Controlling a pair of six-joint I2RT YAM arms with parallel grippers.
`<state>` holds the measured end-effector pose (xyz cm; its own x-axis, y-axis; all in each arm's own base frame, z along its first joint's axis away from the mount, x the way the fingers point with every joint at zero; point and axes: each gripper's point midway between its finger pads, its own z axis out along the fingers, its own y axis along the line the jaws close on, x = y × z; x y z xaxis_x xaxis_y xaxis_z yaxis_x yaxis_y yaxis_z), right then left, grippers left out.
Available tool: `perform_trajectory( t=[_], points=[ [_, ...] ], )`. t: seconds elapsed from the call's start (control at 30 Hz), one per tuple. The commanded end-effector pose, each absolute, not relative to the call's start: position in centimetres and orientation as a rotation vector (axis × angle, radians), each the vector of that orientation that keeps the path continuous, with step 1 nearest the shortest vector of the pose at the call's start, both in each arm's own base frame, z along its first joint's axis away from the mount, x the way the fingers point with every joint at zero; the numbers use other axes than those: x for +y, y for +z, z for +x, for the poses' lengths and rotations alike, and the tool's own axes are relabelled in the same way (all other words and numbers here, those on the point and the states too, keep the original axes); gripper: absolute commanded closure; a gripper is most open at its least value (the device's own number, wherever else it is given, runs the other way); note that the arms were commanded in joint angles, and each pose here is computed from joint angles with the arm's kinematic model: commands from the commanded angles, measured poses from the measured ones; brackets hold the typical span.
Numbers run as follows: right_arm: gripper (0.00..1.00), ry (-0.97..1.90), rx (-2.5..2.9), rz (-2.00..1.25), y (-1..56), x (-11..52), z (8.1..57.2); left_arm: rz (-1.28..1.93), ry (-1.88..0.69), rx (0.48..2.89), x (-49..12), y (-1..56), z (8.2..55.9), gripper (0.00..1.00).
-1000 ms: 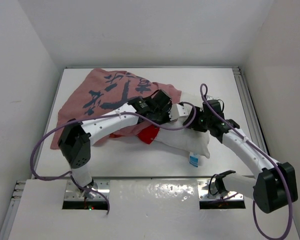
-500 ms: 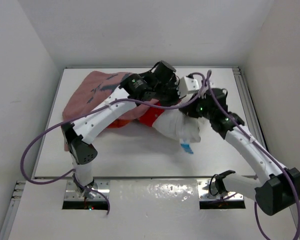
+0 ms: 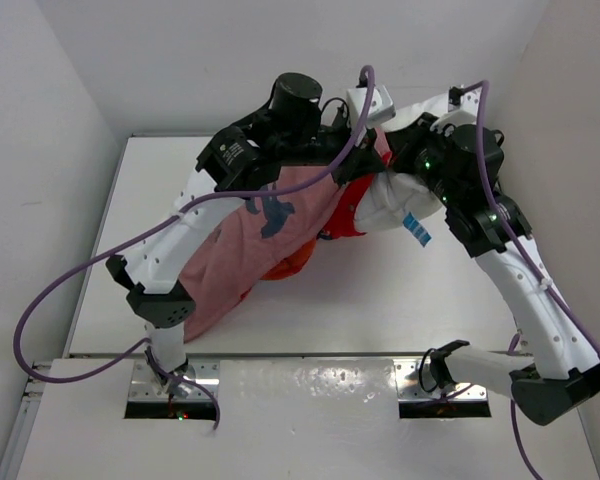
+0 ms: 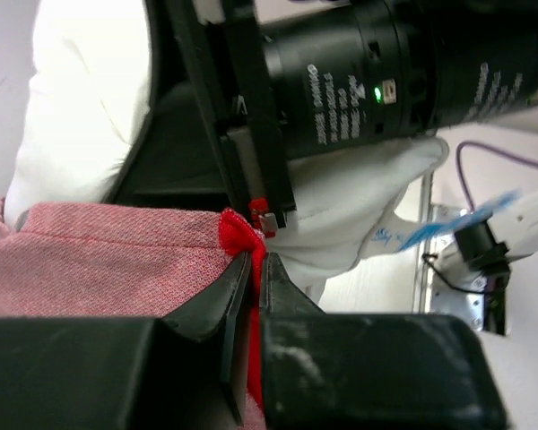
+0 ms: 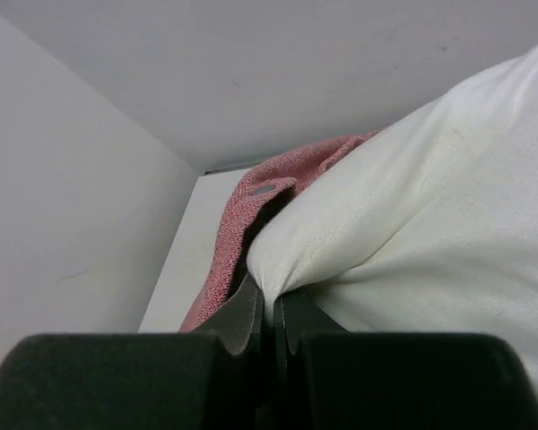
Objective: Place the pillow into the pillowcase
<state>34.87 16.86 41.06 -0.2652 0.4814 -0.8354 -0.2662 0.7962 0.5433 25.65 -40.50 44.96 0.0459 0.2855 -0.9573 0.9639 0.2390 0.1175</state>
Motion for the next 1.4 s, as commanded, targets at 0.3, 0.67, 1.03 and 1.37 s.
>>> perform_trajectory(
  t=[0.3, 0.67, 1.03, 1.37],
  points=[
    [1.00, 0.663, 1.667, 0.166, 41.8, 18.3, 35.2, 1.107, -1.062, 1.004, -40.8, 58.3, 21.4, 1.00],
    [1.00, 0.600, 1.872, 0.138, 35.7, 19.6, 37.8, 0.961, -1.249, 0.940, -36.8, 63.4, 21.9, 1.00],
    [0.21, 0.615, 1.923, 0.005, 34.9, 19.9, 35.7, 0.936, -1.040, 1.142, -36.9, 57.7, 27.9, 1.00],
    [0.01, 0.462, 2.148, 0.143, 30.8, 10.1, 32.1, 0.843, -0.774, 1.323, -32.4, 53.8, 33.5, 1.00]
  ],
)
